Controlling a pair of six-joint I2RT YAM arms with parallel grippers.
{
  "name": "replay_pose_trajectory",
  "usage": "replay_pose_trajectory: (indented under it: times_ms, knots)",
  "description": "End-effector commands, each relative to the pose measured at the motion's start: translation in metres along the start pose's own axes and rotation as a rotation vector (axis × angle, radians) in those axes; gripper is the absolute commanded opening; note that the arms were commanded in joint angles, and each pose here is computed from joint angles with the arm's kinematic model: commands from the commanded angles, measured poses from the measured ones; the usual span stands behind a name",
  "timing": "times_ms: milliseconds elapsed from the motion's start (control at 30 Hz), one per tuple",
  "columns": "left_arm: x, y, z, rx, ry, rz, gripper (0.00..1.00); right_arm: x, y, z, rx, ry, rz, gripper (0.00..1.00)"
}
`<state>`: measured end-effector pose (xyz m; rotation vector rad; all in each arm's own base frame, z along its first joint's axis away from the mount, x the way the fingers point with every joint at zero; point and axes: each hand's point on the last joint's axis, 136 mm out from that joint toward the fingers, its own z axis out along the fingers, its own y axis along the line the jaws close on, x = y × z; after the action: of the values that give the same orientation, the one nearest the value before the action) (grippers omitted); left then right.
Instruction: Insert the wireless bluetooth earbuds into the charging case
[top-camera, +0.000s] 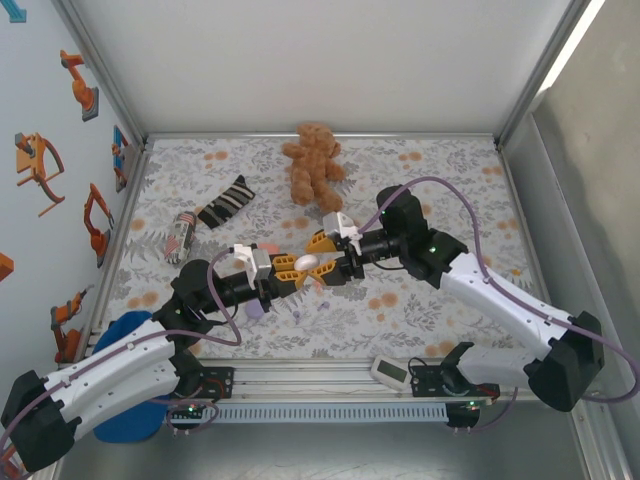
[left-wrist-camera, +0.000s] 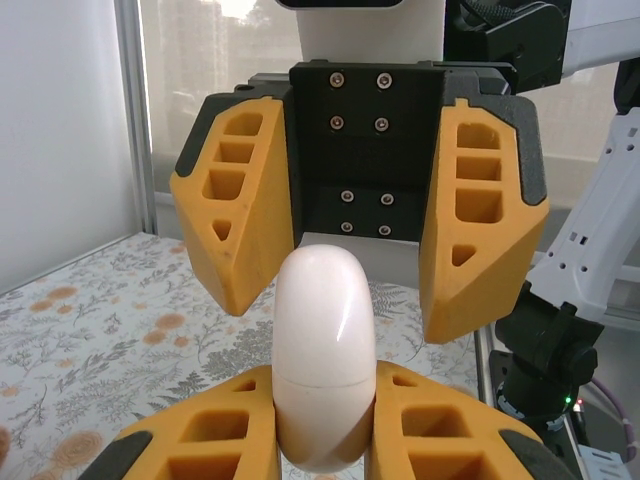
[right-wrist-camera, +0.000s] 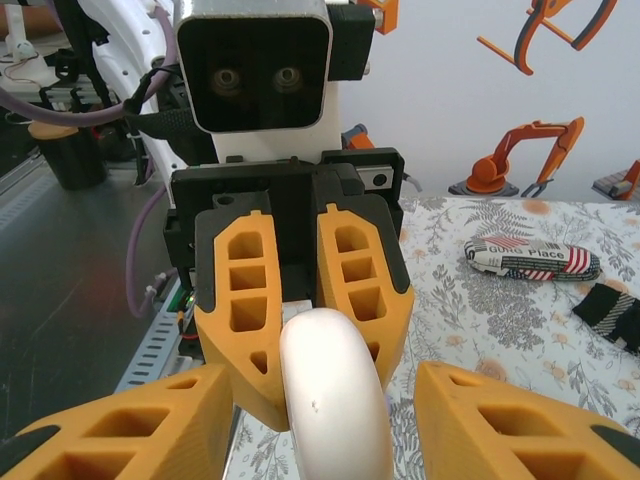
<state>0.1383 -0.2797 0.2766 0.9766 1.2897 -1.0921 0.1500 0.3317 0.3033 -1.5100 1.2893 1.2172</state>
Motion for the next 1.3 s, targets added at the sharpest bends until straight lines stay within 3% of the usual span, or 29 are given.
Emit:
replay_pose_trajectory:
  times_ms: [0, 467, 700, 967, 1033, 1267]
  knots:
    - [-0.018, -0.005, -0.002, 0.019, -0.054, 0.042, 0.0, -0.006, 0.004, 0.001, -0.023, -0.003, -0.016, 0.47]
    - [-0.019, -0.004, -0.001, 0.015, -0.061, 0.037, 0.0, -0.005, 0.005, -0.002, -0.005, 0.003, -0.021, 0.24]
    - [-0.017, 0.001, -0.001, -0.015, -0.061, 0.037, 0.35, -0.011, 0.004, -0.005, 0.026, -0.025, -0.003, 0.23]
    - [-0.004, 0.014, -0.009, -0.109, -0.026, 0.031, 0.56, 0.004, -0.013, -0.008, 0.134, 0.001, 0.07, 0.23]
    - [-0.003, 0.016, -0.012, -0.127, -0.023, 0.035, 0.68, 0.009, -0.02, -0.011, 0.166, 0.002, 0.097, 0.23]
    - [0.002, 0.024, -0.024, -0.204, 0.034, 0.043, 0.79, 0.026, -0.04, -0.021, 0.28, -0.017, 0.19, 0.23]
